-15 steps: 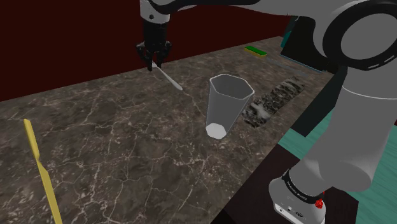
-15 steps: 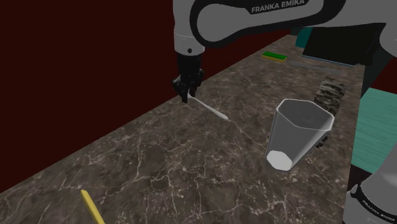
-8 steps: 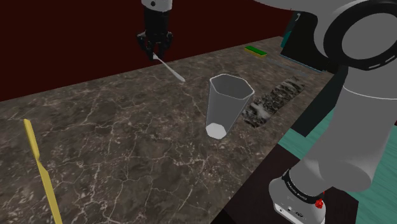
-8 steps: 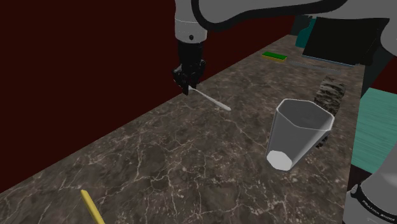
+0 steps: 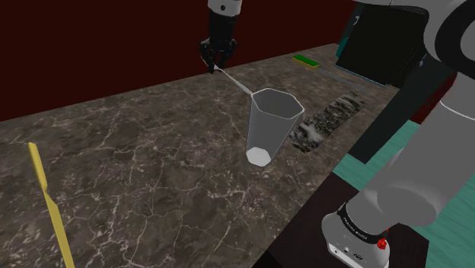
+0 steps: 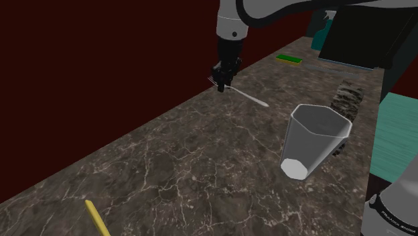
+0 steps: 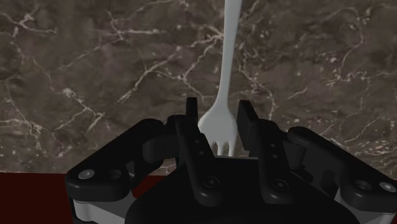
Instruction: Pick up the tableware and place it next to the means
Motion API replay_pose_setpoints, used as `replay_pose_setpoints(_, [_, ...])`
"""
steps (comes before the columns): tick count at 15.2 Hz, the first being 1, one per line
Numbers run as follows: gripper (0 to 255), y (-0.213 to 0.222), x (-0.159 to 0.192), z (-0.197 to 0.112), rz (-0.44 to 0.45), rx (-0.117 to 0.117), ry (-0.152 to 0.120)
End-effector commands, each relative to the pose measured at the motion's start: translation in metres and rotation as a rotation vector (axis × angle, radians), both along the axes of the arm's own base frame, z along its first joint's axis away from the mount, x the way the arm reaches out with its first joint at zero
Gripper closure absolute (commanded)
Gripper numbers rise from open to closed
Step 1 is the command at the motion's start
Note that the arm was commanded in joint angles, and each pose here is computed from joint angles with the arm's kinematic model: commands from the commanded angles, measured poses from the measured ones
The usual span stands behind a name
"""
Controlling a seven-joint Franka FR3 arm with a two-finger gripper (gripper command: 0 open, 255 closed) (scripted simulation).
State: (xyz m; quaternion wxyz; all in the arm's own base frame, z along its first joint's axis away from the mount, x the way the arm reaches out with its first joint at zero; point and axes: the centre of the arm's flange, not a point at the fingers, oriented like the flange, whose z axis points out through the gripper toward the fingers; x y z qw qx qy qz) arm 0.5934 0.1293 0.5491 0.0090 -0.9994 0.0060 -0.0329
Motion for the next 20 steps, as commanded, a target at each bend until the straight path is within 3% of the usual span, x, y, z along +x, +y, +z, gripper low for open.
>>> replay_pose_setpoints(1, [255,-0.027,-0.01,0.0,0.001,0.0,0.0])
replay_pose_setpoints(20, [255,-0.261,-0.099,0.001,0.001,0.0,0.0])
